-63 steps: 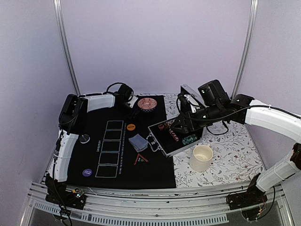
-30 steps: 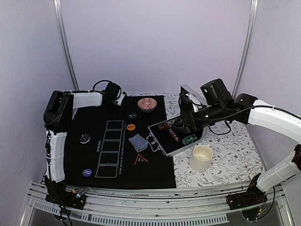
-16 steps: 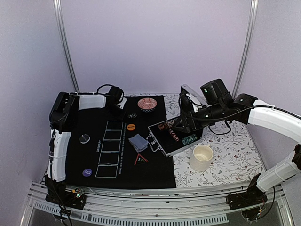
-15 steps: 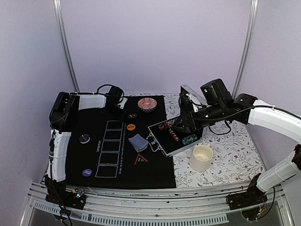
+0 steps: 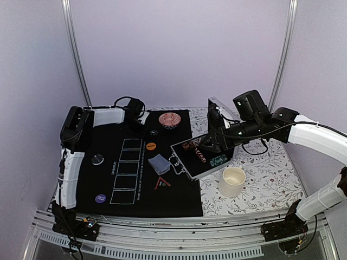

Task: Distribute texas hold em gaming equipment
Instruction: Adjust the poker chips pile in the big blind area, then pick up the pile of poker chips from the chip case.

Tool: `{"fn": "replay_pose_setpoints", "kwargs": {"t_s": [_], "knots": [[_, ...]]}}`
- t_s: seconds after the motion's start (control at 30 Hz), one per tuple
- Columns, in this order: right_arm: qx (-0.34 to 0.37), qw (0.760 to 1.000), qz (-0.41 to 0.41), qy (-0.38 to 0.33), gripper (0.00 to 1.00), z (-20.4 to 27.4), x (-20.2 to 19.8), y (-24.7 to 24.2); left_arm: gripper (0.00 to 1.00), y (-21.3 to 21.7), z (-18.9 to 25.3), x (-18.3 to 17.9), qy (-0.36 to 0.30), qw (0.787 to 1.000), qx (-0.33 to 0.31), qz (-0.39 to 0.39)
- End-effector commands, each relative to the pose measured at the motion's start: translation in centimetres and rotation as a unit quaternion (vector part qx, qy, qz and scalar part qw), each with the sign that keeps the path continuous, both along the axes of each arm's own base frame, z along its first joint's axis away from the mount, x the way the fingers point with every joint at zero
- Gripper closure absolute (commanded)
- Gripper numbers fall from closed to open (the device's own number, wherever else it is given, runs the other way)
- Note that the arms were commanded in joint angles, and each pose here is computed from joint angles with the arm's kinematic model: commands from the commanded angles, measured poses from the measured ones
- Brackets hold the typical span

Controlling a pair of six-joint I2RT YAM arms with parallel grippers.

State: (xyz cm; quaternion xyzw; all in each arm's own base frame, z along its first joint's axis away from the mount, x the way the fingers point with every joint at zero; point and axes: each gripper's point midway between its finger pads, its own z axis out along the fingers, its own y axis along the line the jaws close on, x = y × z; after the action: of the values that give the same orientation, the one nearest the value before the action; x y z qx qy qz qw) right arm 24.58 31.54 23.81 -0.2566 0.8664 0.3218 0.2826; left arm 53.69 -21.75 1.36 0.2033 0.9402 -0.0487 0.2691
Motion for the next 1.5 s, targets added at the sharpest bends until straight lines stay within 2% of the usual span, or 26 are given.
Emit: {"fn": "replay_pose_setpoints", "kwargs": {"t_s": [0.0,0.3,0.53,0.7,0.77,0.87,1.03,1.2,1.47], "knots": [[-0.004,1.000,-0.007,-0.009,0.28,0.2,-0.3,-0.8,0.50,-1.5,-0.3,-0.1,0.006,1.000,-0.006,-0.013],[-0.008,1.000,-0.011,-0.011,0.28,0.3,-0.3,-1.1,0.50,-0.6,0.8,-0.4,-0.001,1.000,0.013,-0.006],[-0.012,1.000,-0.006,-0.016,0.28,0.4,-0.3,-1.2,0.46,-1.5,8.0,-0.6,-0.073,0.997,-0.017,-0.008],[-0.035,0.999,-0.010,-0.027,0.28,-0.4,1.3,-0.4,0.39,-4.1,13.2,-4.0,-0.132,0.989,-0.038,-0.054],[-0.074,0.996,-0.026,-0.031,0.29,-1.5,3.1,-0.2,0.38,-3.9,16.4,-5.5,-0.145,0.986,-0.065,-0.052],[-0.108,0.992,-0.039,-0.043,0.31,-3.1,5.5,0.7,0.36,-3.2,18.5,-8.2,-0.145,0.984,-0.096,-0.050],[-0.139,0.988,-0.052,-0.053,0.34,-6.0,9.0,2.7,0.25,-1.2,22.0,-12.9,-0.162,0.977,-0.130,-0.041],[-0.173,0.982,-0.061,-0.054,0.37,-9.9,12.1,4.6,0.21,0.7,22.8,-16.0,-0.176,0.974,-0.136,-0.033],[-0.203,0.976,-0.066,-0.048,0.41,-13.7,15.0,6.8,0.20,1.2,21.3,-17.3,-0.164,0.977,-0.128,-0.039]]}}
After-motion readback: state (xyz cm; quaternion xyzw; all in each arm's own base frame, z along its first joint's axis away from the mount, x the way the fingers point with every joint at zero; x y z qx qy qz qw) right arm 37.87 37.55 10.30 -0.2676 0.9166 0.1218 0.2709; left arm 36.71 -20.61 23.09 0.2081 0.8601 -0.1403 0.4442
